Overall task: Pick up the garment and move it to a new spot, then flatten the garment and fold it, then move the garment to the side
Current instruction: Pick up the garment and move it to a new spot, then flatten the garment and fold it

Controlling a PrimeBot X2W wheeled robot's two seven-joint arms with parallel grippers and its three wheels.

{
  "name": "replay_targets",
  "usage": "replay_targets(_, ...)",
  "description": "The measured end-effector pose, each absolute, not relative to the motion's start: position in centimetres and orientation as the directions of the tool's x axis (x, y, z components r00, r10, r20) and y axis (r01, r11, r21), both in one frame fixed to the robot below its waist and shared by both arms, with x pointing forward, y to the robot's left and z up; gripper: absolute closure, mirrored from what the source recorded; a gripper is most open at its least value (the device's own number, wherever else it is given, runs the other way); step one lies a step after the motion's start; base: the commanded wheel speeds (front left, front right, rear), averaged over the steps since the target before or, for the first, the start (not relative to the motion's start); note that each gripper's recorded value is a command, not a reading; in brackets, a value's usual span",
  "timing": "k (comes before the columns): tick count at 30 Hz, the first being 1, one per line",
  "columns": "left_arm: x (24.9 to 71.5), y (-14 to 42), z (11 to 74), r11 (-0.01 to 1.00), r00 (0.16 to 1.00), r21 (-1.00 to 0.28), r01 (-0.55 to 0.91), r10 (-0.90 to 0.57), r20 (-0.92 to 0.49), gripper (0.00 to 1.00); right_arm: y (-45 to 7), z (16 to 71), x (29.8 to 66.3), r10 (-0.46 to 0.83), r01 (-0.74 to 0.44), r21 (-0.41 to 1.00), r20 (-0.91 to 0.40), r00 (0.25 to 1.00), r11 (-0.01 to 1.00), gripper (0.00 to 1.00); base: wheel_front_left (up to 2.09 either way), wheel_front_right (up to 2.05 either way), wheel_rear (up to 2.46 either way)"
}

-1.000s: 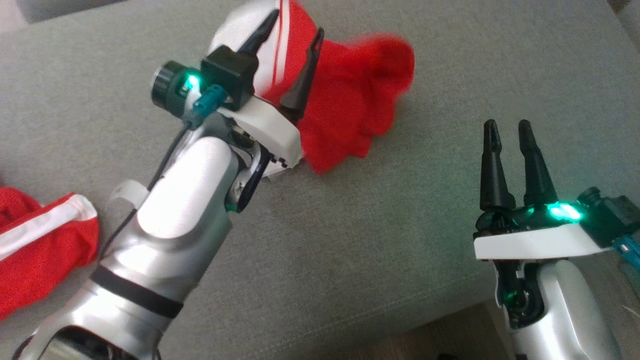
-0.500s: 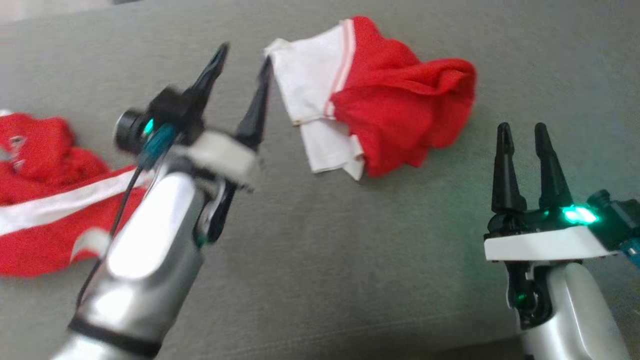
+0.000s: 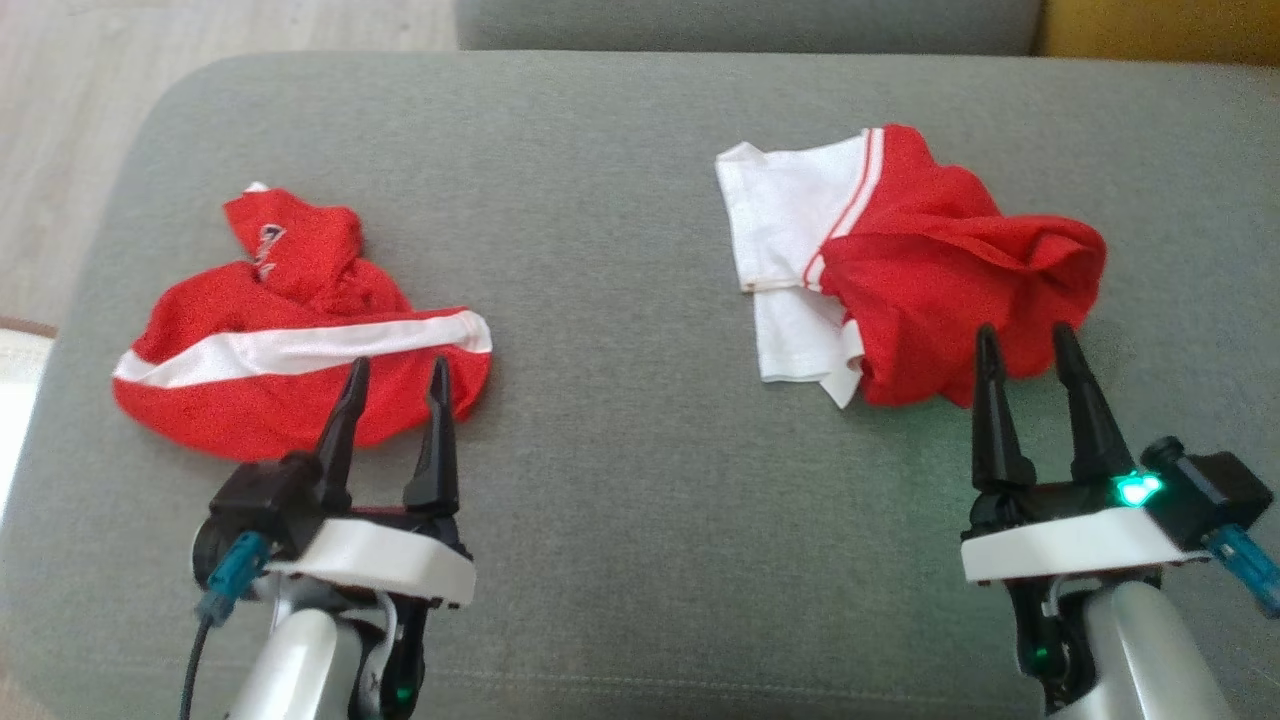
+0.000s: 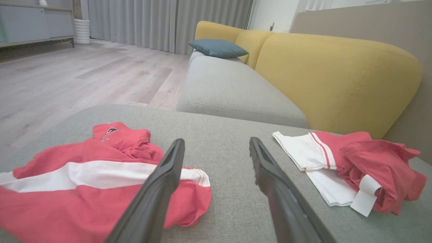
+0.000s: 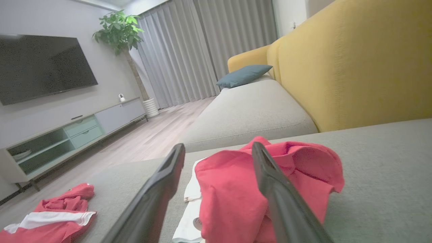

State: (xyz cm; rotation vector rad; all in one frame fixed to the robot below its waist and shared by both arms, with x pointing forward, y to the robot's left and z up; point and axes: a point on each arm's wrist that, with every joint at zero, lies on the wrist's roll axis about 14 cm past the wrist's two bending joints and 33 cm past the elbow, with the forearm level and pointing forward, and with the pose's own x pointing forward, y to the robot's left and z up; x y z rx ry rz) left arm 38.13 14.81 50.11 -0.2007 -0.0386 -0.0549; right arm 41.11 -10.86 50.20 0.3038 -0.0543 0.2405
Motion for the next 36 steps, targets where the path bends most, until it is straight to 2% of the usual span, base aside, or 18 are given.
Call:
replay_targets(6, 37.8, 15.4, 51.6, 0.984, 0.995, -0.172, 0.057, -0.041, 0.095, 0.00, -8.9, 49.5, 41.4, 0.290, -0.298, 0.216, 0.065, 0.955, 0.930, 0.00, 0.00, 0.00, 0.00)
replay_targets(12, 37.5, 16.2, 50.2, 0.983, 0.998, -0.181, 0.029, -0.020, 0.056, 0.00, -7.3, 47.0, 43.1, 0.345, -0.338, 0.135, -0.037, 0.938, 0.932, 0.00, 0.00, 0.00, 0.00)
replay_targets(18, 37.1, 17.2, 48.6, 0.984, 1.000, -0.176, -0.005, 0.006, 0.007, 0.00, -6.8, 45.0, 46.4, 0.348, -0.343, 0.060, -0.139, 0.927, 0.937, 0.00, 0.00, 0.00, 0.00)
replay_targets(27, 37.2, 17.8, 48.0, 0.981, 1.000, -0.194, -0.016, 0.013, -0.018, 0.00, -6.5, 40.6, 48.7, 0.324, -0.346, -0.023, -0.298, 0.898, 0.938, 0.00, 0.00, 0.00, 0.00)
replay_targets(28, 37.1, 17.8, 47.9, 0.981, 1.000, -0.194, -0.024, 0.020, -0.024, 0.00, -6.4, 40.1, 48.8, 0.325, -0.349, -0.023, -0.315, 0.892, 0.937, 0.26, 0.00, 0.00, 0.00)
replay_targets(29, 37.0, 17.9, 47.8, 0.980, 0.999, -0.198, -0.029, 0.024, -0.026, 0.00, -6.3, 39.8, 48.9, 0.326, -0.351, -0.020, -0.324, 0.888, 0.936, 1.00, 0.00, 0.00, 0.00)
replay_targets(36, 36.5, 18.7, 48.1, 0.980, 0.998, -0.193, -0.057, 0.054, -0.021, 0.00, -5.3, 40.6, 49.5, 0.345, -0.356, 0.006, -0.271, 0.899, 0.934, 1.00, 0.00, 0.00, 0.00)
